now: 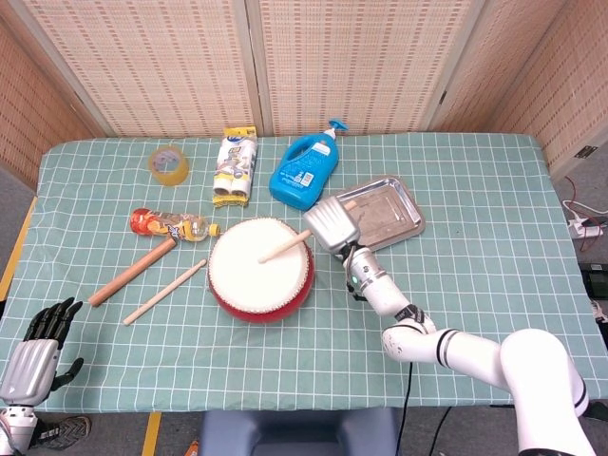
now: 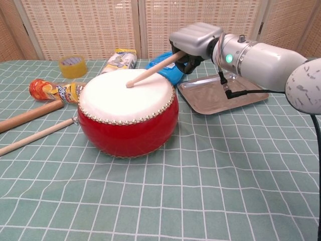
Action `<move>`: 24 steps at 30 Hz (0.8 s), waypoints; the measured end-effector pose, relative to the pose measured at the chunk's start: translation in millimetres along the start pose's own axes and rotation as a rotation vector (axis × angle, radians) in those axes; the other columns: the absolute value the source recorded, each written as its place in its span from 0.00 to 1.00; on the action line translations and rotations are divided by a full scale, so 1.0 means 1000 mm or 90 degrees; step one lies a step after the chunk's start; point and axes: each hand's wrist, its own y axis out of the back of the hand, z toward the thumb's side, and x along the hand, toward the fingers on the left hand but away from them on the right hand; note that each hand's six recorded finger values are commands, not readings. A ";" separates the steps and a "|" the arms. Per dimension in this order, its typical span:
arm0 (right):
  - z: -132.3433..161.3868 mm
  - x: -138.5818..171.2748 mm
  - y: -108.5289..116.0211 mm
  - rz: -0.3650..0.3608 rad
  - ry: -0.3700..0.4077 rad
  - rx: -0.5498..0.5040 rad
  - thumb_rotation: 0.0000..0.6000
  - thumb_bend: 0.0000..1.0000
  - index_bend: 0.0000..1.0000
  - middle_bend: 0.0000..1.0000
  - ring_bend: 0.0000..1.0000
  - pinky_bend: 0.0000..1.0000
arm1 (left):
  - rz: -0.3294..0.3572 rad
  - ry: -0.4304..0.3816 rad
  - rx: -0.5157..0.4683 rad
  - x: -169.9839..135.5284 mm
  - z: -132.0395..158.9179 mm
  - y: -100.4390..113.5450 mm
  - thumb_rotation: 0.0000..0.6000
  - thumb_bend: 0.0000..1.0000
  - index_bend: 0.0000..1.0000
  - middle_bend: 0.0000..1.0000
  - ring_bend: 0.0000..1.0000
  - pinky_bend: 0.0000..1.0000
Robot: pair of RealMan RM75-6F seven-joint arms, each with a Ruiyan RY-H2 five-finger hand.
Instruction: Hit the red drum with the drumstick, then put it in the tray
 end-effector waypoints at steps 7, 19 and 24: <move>-0.007 0.003 0.020 -0.050 -0.018 -0.084 1.00 0.85 1.00 1.00 1.00 1.00 | 0.005 -0.004 -0.002 0.000 0.002 0.002 1.00 0.25 0.02 0.00 0.00 0.00; -0.088 0.030 -0.004 -0.038 -0.130 -0.221 1.00 0.85 1.00 1.00 1.00 1.00 | 0.002 -0.013 -0.005 0.002 0.005 0.000 1.00 0.25 0.02 0.00 0.00 0.00; -0.120 0.044 -0.040 -0.002 -0.180 -0.265 1.00 0.85 1.00 1.00 1.00 1.00 | -0.002 -0.013 -0.004 0.003 0.007 -0.002 1.00 0.25 0.02 0.00 0.00 0.00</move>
